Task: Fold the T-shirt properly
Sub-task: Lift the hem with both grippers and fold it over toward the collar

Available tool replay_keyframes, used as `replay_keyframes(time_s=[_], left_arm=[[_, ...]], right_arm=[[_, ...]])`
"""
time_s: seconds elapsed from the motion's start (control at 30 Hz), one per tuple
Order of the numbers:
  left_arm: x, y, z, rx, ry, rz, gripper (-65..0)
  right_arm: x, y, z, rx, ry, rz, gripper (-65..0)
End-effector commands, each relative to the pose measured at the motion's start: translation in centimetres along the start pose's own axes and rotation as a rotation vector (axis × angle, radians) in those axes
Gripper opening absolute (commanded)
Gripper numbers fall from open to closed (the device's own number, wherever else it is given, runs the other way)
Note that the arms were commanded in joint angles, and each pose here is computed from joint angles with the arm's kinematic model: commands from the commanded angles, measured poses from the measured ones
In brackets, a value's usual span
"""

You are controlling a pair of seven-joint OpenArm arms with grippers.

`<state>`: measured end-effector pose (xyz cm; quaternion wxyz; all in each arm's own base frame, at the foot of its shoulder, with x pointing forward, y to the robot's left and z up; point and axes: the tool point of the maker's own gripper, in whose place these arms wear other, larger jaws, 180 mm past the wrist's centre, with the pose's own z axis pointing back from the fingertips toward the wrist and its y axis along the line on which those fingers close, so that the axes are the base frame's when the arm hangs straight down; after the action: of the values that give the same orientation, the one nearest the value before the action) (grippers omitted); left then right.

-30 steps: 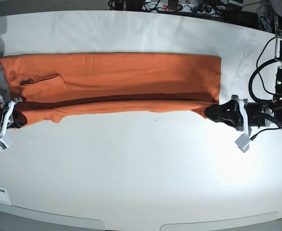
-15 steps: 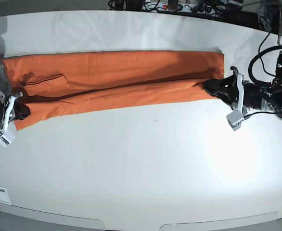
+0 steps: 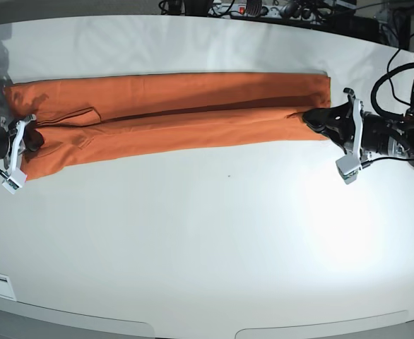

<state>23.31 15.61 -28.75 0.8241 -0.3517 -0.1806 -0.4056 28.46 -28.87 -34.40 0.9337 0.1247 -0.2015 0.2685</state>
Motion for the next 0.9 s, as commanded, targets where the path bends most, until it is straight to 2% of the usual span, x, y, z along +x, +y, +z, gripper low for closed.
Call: replay_keyframes(time_s=[0.0, 0.03, 0.13, 0.17, 0.2, 0.23, 0.27, 0.5, 0.53, 0.57, 0.6, 0.63, 0.67, 0.87], left_arm=[[0.1, -0.1, 0.6, 0.002, 0.001, -0.014, -65.0], [-0.4, -0.3, 0.4, -0.006, 0.007, -0.004, -64.2], [-1.5, -0.8, -0.1, -0.025, 0.023, 0.023, -45.7], [-1.7, -0.9, -0.2, -0.029, 0.026, 0.028, -39.2], [-1.9, -1.0, -0.3, -0.032, 0.029, 0.033, -33.7], [-2.0, -1.1, -0.4, -0.035, 0.031, 0.036, -30.3], [-2.1, -1.0, -0.4, -0.034, 0.031, 0.044, -29.5], [-1.9, -0.9, -0.2, -0.026, 0.031, 0.065, -30.0], [-1.9, -0.9, -0.3, -0.027, 0.030, 0.065, -32.4], [-1.9, -0.9, -0.3, -0.028, 0.029, 0.064, -37.8], [-1.9, -0.9, -0.3, -0.028, 0.029, 0.064, -47.6], [-1.9, -0.9, -0.3, -0.027, 0.029, 0.064, -60.2], [-1.9, -0.9, -0.3, -0.027, 0.029, 0.066, -65.0], [-2.1, -1.0, -0.4, -0.030, 0.031, 0.070, -65.0]], right_arm=[[1.3, -1.2, 1.5, -0.040, -0.034, 0.022, -65.0], [1.3, -1.1, 1.5, -0.039, -0.038, 0.022, -65.0], [1.4, -1.1, 1.5, -0.035, -0.040, 0.020, -65.0], [1.5, -1.0, 1.5, -0.030, -0.045, 0.019, -61.0], [1.7, -0.9, 1.5, -0.023, -0.053, 0.016, -53.6], [1.9, -0.7, 1.6, -0.015, -0.065, 0.014, -47.0], [2.3, -0.6, 1.8, -0.005, -0.078, 0.011, -44.1], [5.7, 0.2, 4.4, 0.043, -0.190, 0.027, -44.9], [6.0, 0.4, 4.8, 0.062, -0.207, 0.018, -48.2], [6.3, 0.7, 5.3, 0.087, -0.221, 0.008, -53.8], [6.6, 1.1, 5.7, 0.117, -0.241, -0.003, -60.3], [6.9, 1.4, 6.3, 0.142, -0.261, -0.012, -65.0], [6.9, 1.4, 6.6, 0.148, -0.271, -0.019, -65.0], [6.3, 0.4, 7.8, 0.114, -0.328, -0.074, -65.0]])
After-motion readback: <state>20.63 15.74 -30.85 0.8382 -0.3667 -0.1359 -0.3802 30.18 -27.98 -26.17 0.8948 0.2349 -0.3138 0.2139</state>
